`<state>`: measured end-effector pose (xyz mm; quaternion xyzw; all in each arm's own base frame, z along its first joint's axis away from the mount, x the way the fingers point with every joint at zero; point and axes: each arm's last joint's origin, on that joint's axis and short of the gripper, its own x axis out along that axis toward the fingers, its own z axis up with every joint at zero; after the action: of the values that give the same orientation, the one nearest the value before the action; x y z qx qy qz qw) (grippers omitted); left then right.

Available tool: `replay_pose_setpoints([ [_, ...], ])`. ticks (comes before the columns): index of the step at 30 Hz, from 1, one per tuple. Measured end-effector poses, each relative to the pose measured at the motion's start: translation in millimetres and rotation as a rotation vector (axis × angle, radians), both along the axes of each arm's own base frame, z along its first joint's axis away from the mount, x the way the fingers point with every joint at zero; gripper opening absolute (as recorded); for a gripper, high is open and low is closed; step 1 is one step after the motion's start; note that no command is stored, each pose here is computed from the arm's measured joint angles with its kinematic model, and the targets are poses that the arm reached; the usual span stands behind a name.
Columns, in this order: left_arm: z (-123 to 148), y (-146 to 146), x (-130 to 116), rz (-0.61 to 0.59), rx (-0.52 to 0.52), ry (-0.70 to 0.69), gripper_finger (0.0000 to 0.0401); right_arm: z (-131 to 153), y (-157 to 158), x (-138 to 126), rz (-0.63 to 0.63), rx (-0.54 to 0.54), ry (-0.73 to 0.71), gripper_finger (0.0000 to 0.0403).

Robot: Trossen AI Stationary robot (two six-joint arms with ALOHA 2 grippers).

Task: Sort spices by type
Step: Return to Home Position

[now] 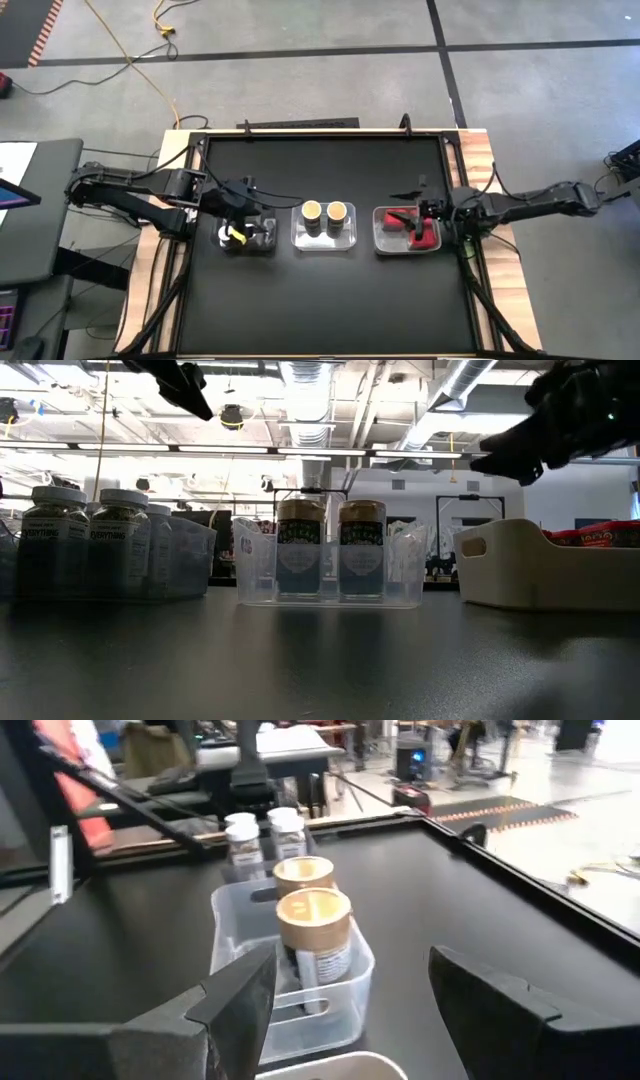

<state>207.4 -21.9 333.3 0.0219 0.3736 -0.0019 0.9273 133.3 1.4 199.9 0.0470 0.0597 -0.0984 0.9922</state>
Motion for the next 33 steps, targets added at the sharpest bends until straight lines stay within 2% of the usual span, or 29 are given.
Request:
replay_pose_setpoints([
  [5,0.1,0.4,0.1,0.035,-0.019,-0.003,0.0282,-11.3,0.2,-6.8,0.027,-0.015,-0.009,0.0292],
  [14,1.8,0.4,1.8,0.059,-0.039,-0.029,0.0282,-32.3,1.1,-22.2,0.075,-0.009,-0.109,0.0292],
  [26,5.9,0.1,5.4,0.067,-0.055,-0.085,0.0282,-25.7,1.6,-36.8,0.096,-0.069,-0.210,0.0292],
  [33,6.9,0.2,6.4,0.074,-0.056,-0.100,0.0282,-30.7,3.4,-35.5,0.145,-0.037,-0.161,0.0292],
])
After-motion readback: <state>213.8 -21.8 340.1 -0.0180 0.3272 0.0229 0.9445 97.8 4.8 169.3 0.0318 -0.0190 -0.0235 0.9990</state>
